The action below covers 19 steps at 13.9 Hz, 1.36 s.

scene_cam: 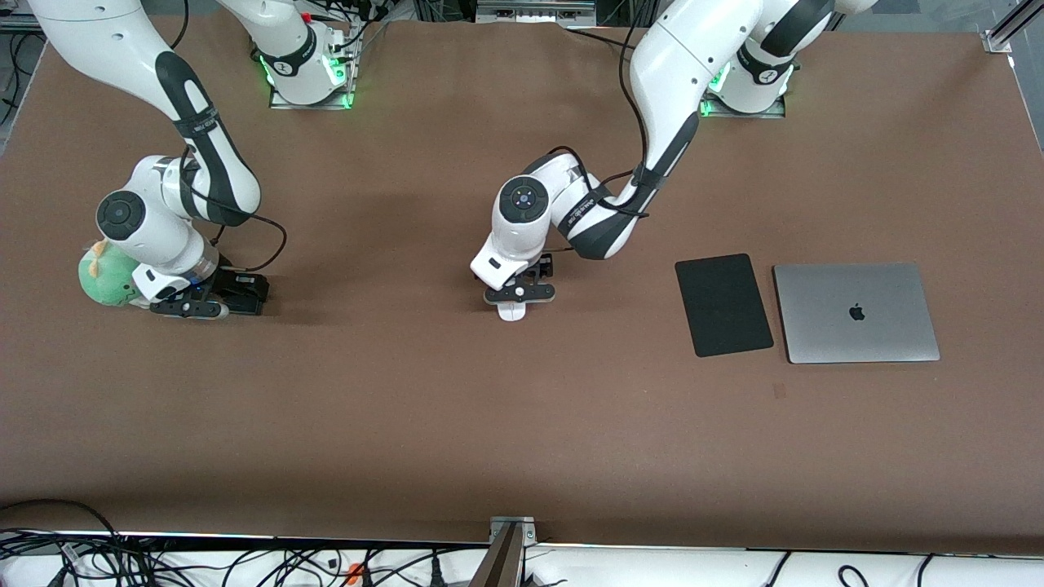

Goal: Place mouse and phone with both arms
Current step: 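Grasp the white mouse with the left gripper while the right gripper lowers the phone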

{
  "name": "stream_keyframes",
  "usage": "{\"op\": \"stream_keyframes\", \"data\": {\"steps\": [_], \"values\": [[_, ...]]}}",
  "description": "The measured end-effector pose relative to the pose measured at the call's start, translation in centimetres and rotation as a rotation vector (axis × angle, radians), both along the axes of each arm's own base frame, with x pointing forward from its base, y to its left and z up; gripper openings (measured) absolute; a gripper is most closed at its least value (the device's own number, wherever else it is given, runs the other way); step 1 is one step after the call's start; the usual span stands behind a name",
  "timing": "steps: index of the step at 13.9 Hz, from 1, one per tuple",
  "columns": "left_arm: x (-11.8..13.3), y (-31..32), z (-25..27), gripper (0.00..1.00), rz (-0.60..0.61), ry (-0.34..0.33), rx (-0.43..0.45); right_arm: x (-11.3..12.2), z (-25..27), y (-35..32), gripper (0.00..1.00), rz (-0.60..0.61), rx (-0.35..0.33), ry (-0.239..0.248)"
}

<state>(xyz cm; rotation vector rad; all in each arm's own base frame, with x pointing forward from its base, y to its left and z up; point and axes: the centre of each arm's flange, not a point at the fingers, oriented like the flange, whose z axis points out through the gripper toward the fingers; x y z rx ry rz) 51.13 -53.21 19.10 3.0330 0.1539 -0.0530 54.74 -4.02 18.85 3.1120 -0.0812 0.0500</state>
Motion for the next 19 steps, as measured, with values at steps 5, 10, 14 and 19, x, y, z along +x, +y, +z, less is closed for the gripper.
{"op": "stream_keyframes", "data": {"steps": [5, 10, 14, 19], "values": [[0.1, -0.2, -0.4, 1.0, 0.001, -0.015, -0.016, -0.4, -1.5, -1.9, 0.79, 0.022, -0.006, 0.005], [0.1, -0.2, -1.4, 1.0, -0.016, -0.031, -0.011, -0.3, -1.6, -2.0, 1.0, 0.017, -0.004, 0.003], [0.2, -0.1, -1.5, 0.95, -0.029, -0.041, -0.005, 0.9, -0.6, -1.8, 1.0, 0.02, 0.007, 0.05], [3.0, 1.5, -0.1, 0.62, -0.057, -0.076, -0.018, 4.6, 3.6, -2.3, 1.0, 0.014, 0.024, 0.11]]}}
